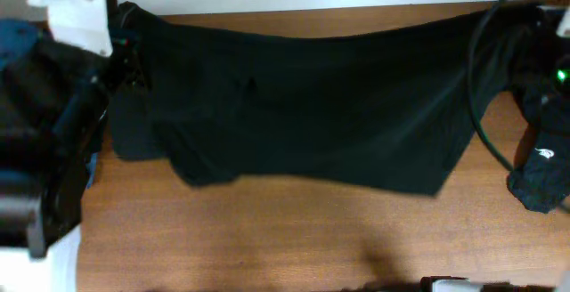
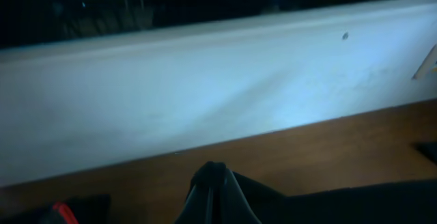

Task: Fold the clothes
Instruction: 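Swing the shirt forward and lay it flat on the table with both grippers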

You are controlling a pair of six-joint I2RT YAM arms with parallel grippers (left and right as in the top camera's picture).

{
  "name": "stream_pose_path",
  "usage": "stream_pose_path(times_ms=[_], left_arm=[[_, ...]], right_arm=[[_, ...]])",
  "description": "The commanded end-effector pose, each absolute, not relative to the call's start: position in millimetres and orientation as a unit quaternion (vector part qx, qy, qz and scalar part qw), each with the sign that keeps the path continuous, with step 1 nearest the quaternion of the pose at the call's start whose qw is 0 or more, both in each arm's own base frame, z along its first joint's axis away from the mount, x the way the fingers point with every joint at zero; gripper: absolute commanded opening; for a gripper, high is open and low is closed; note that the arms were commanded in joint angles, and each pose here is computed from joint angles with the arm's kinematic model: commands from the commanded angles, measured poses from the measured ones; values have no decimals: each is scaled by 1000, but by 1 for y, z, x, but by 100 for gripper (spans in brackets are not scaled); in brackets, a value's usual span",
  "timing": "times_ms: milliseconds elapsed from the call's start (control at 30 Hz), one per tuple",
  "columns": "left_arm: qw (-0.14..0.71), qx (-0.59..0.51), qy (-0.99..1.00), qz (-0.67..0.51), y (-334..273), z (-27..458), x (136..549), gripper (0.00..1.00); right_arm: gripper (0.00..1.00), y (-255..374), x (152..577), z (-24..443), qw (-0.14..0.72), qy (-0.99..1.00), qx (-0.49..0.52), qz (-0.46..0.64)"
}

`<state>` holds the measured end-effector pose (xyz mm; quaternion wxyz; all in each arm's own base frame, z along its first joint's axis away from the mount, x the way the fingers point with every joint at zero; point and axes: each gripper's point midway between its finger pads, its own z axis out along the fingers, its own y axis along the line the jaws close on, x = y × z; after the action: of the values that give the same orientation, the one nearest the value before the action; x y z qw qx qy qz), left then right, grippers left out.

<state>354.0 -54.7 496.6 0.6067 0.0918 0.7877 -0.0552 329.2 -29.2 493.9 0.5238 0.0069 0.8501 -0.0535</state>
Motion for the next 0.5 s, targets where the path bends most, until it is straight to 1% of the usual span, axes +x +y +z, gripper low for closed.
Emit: stream_pose_path(times_ms=[0,67,133,200,233,300,400,467], left_arm=[[560,82,823,-52,-57,455,398,0],[534,83,840,-52,-60,429,422,0],[511,82,854,-51,-63,396,458,0],[526,73,847,-42,-58,380,500,0],[538,69,839,-40,-55,381,511,0],[579,63,812,-36,-49,400,531,0],[625,56,778,-30,-39,449,529,0],[646,52,761,-26,-33,475,523,0]], right_arm=[[4,-34,373,453,470,881,9,-51],[4,-36,398,426,438,898,8,-49],[3,-37,439,386,403,914,5,-42],[4,-33,477,359,398,917,-7,-26],[4,-29,491,356,407,913,-14,-15],[4,-21,506,360,432,902,-25,7],[4,-20,513,392,483,875,-27,7],[4,-20,511,407,500,866,-27,5]])
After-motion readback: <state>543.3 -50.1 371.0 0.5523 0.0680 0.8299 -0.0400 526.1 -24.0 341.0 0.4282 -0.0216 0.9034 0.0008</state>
